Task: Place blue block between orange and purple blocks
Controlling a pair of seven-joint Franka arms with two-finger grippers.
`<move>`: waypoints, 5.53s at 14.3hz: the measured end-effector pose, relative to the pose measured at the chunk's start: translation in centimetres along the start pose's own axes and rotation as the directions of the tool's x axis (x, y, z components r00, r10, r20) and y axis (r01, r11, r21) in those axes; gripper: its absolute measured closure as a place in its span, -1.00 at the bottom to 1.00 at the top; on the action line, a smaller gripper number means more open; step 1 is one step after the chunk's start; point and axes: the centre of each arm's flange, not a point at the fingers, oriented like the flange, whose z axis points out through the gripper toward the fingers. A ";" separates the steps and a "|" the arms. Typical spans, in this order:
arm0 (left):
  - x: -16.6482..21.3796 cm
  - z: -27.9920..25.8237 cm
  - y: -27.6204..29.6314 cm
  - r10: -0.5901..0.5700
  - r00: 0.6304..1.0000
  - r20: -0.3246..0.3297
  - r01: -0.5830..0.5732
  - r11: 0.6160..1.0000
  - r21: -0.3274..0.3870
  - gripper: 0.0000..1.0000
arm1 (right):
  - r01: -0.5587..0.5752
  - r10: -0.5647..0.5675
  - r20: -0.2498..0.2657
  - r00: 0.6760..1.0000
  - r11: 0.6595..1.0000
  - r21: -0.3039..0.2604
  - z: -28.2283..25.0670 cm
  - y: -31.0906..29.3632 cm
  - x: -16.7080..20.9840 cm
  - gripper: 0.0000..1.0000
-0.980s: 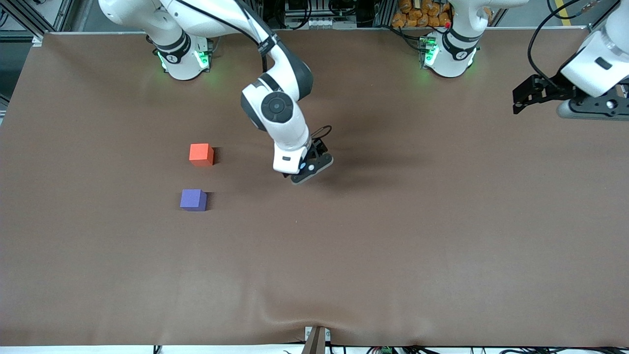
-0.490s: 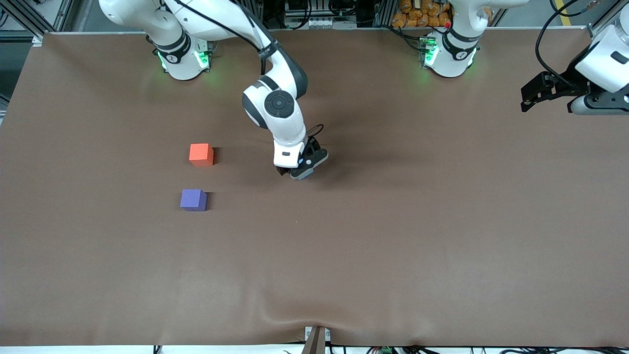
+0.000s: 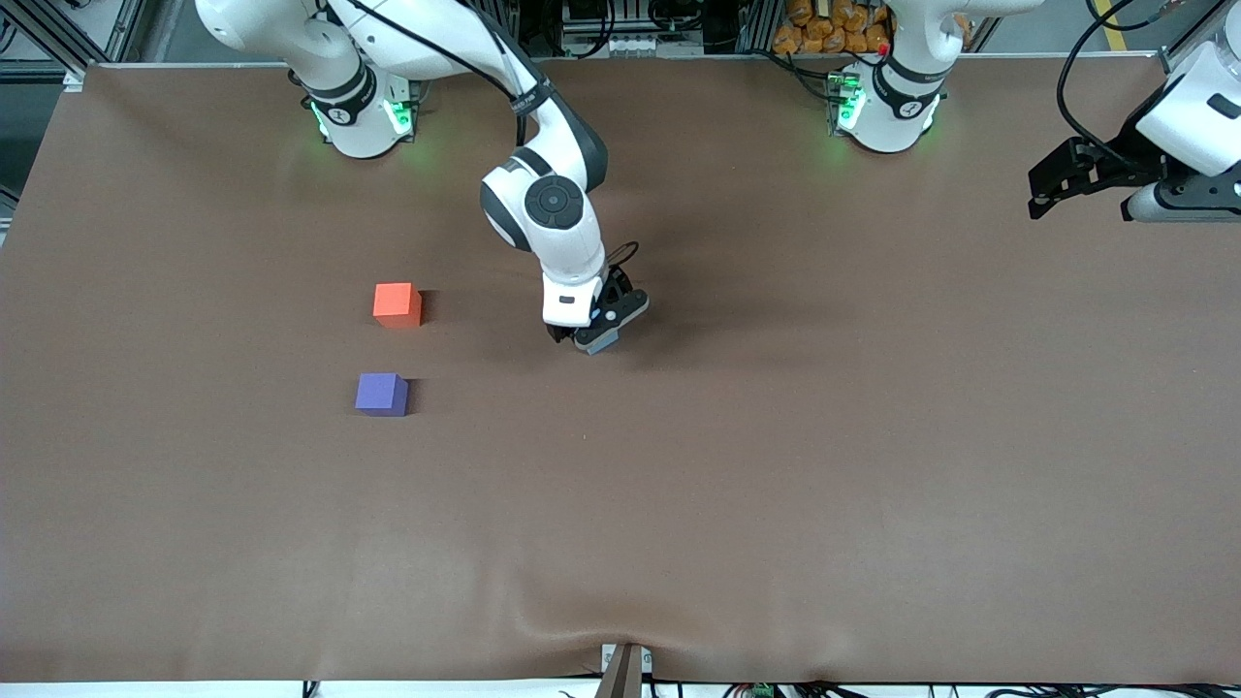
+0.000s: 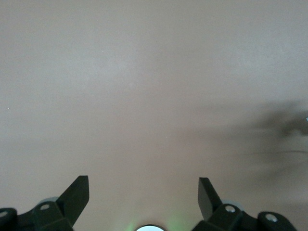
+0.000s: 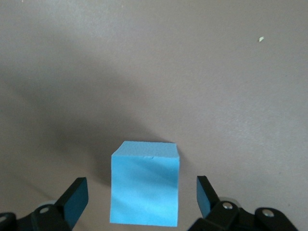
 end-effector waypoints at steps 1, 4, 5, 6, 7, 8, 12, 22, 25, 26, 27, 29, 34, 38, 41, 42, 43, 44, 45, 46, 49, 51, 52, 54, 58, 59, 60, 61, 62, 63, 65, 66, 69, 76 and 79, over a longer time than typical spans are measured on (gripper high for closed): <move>0.0 0.0 0.0 0.000 1.000 0.001 0.000 1.000 0.000 -1.00 | 0.004 -0.004 0.002 1.000 1.000 0.000 0.1 -0.3 -0.2 -1.00; 0.0 0.0 0.0 0.000 1.000 0.003 0.000 1.000 0.000 -1.00 | 0.002 -0.002 0.007 1.000 1.000 -0.002 1.0 -0.8 -0.5 -1.00; 0.0 0.0 0.0 0.000 1.000 0.004 0.000 1.000 0.000 -1.00 | -0.001 0.001 0.010 1.000 1.000 -0.003 1.6 -1.0 -0.7 -1.00; 0.0 0.0 0.0 0.000 1.000 0.004 0.000 1.000 0.000 -1.00 | 0.000 0.000 0.016 1.000 1.000 -0.005 2.4 -1.1 -0.9 -1.00; 0.0 0.0 0.0 0.000 1.000 0.004 0.000 1.000 0.000 -1.00 | 0.001 -0.001 0.022 1.000 1.000 -0.008 3.0 -1.3 -1.1 -1.00; 0.0 0.1 0.0 0.000 1.000 0.004 0.000 1.000 0.000 -1.00 | 0.002 -0.002 0.024 1.000 1.000 -0.009 3.4 -1.4 -1.2 -0.82; 0.0 0.1 0.0 0.000 1.000 0.005 0.000 1.000 0.000 -1.00 | -0.093 0.093 0.058 0.994 0.996 -0.016 0.7 -1.6 0.1 -0.14; 0.0 0.1 0.0 0.000 1.000 0.005 0.000 1.000 0.000 -1.00 | -0.496 0.497 0.141 0.856 0.867 -0.044 -17.7 21.7 -4.4 -0.06; 0.0 0.1 0.0 0.001 1.000 0.006 -0.001 1.000 0.000 -1.00 | -0.567 0.567 0.182 0.803 0.822 -0.056 -15.5 26.5 -9.3 -0.06; 0.0 0.1 0.0 0.001 1.000 0.006 -0.001 1.000 0.000 -1.00 | -0.586 0.586 0.182 0.790 0.808 -0.059 -14.3 27.5 -10.5 -0.06; 0.0 0.1 0.0 0.001 1.000 0.006 -0.001 1.000 0.000 -1.00 | -0.597 0.597 0.178 0.783 0.800 -0.060 -13.0 28.4 -11.7 -0.06; 0.0 0.1 0.0 0.001 1.000 0.006 -0.001 1.000 0.000 -1.00 | -0.604 0.604 0.149 0.783 0.796 -0.053 -10.4 30.5 -14.0 -0.06; 0.0 0.1 0.0 0.001 1.000 0.006 -0.001 1.000 0.000 -1.00 | -0.601 0.602 0.110 0.791 0.798 -0.047 -7.4 31.4 -16.7 -0.06; 0.0 0.1 0.1 0.001 1.000 0.006 -0.001 1.000 0.000 -1.00 | -0.569 0.570 0.096 0.816 0.821 -0.042 -6.9 31.1 -16.5 -0.06; 0.0 0.1 0.1 0.001 1.000 0.006 -0.001 1.000 0.000 -1.00 | -0.567 0.568 0.091 0.818 0.823 -0.046 -5.4 31.2 -16.8 -0.06; 0.0 0.1 0.1 0.001 1.000 0.006 -0.001 1.000 0.000 -1.00 | -0.567 0.569 0.087 0.818 0.823 -0.048 -4.7 31.2 -16.9 -0.06; 0.0 0.1 0.1 0.001 1.000 0.006 -0.001 1.000 0.000 -1.00 | -0.567 0.569 0.083 0.818 0.823 -0.049 -4.1 31.2 -17.0 -0.06; 0.0 0.1 0.1 0.001 1.000 0.006 -0.001 1.000 0.000 -1.00 | -0.566 0.568 0.083 0.819 0.823 -0.051 -3.4 31.2 -17.1 -0.06; 0.0 0.1 0.1 0.001 1.000 0.006 -0.001 1.000 0.000 -1.00 | -0.565 0.567 0.084 0.819 0.824 -0.053 -2.8 31.1 -17.2 -0.06; 0.0 0.1 0.1 0.001 1.000 0.006 -0.001 1.000 0.000 -1.00 | -0.564 0.566 0.087 0.820 0.824 -0.055 -2.4 31.0 -17.3 -0.06; 0.0 0.2 0.1 0.001 1.000 0.007 -0.001 1.000 0.000 -1.00 | -0.563 0.566 0.082 0.820 0.824 -0.058 -1.4 31.1 -17.3 -0.06; 0.0 0.2 0.1 0.001 1.000 0.008 -0.001 1.000 0.000 -1.00 | -0.564 0.567 0.074 0.821 0.824 -0.060 -0.6 31.1 -17.6 -0.06; 0.0 0.2 0.1 0.001 1.000 0.008 -0.001 1.000 0.000 -1.00 | -0.564 0.567 0.078 0.820 0.824 -0.062 -0.1 31.0 -17.8 -0.06; 0.0 0.3 0.1 0.001 1.000 0.008 -0.001 1.000 0.000 -1.00 | -0.564 0.567 0.085 0.819 0.823 -0.065 0.5 31.0 -18.0 -0.06; 0.0 0.3 0.0 0.001 1.000 0.009 -0.001 1.000 0.000 -1.00 | -0.564 0.567 0.087 0.819 0.824 -0.065 0.6 31.0 -18.0 -0.19; 0.0 0.3 0.0 0.001 1.000 0.009 -0.001 1.000 0.000 -1.00 | -0.564 0.567 0.089 0.819 0.823 -0.066 0.7 31.0 -18.0 -0.36; 0.0 0.3 0.0 0.001 1.000 0.009 -0.001 1.000 0.000 -1.00 | -0.564 0.567 0.088 0.819 0.823 -0.066 0.7 31.0 -18.0 -0.59; 0.0 0.3 0.0 0.001 1.000 0.010 -0.001 1.000 0.000 -1.00 | -0.563 0.567 0.079 0.820 0.824 -0.064 0.5 31.1 -17.7 -0.76; 0.1 0.3 0.0 0.001 1.000 0.010 -0.001 1.000 0.000 -1.00 | -0.563 0.566 0.068 0.821 0.824 -0.061 0.0 31.3 -17.1 -0.93; 0.1 0.3 0.0 0.001 1.000 0.010 -0.001 1.000 0.001 -1.00 | -0.563 0.565 0.065 0.822 0.825 -0.058 -1.0 31.7 -16.0 -1.00; 0.1 0.3 0.0 0.001 1.000 0.010 -0.001 1.000 0.001 -1.00 | -0.564 0.566 0.099 0.818 0.824 -0.053 -5.1 33.0 -12.7 -1.00; 0.1 0.4 0.0 0.000 1.000 0.010 0.000 1.000 0.000 -1.00 | -0.567 0.569 0.115 0.814 0.822 -0.050 -8.6 34.1 -10.5 -1.00; 0.1 0.4 -0.1 -0.002 1.000 0.010 0.002 1.000 0.000 -1.00 | -0.591 0.591 0.112 0.799 0.806 -0.037 -21.0 38.1 -6.3 -1.00; 0.2 0.5 -0.2 -0.004 1.000 0.009 0.004 1.000 0.000 -1.00 | -0.639 0.641 0.101 0.761 0.767 -0.059 -36.0 46.4 -9.5 -1.00; 0.2 0.5 -0.3 -0.005 1.000 0.009 0.005 1.000 0.000 -1.00 | -0.514 0.516 0.077 0.853 0.857 -0.040 -40.9 48.7 -13.1 -1.00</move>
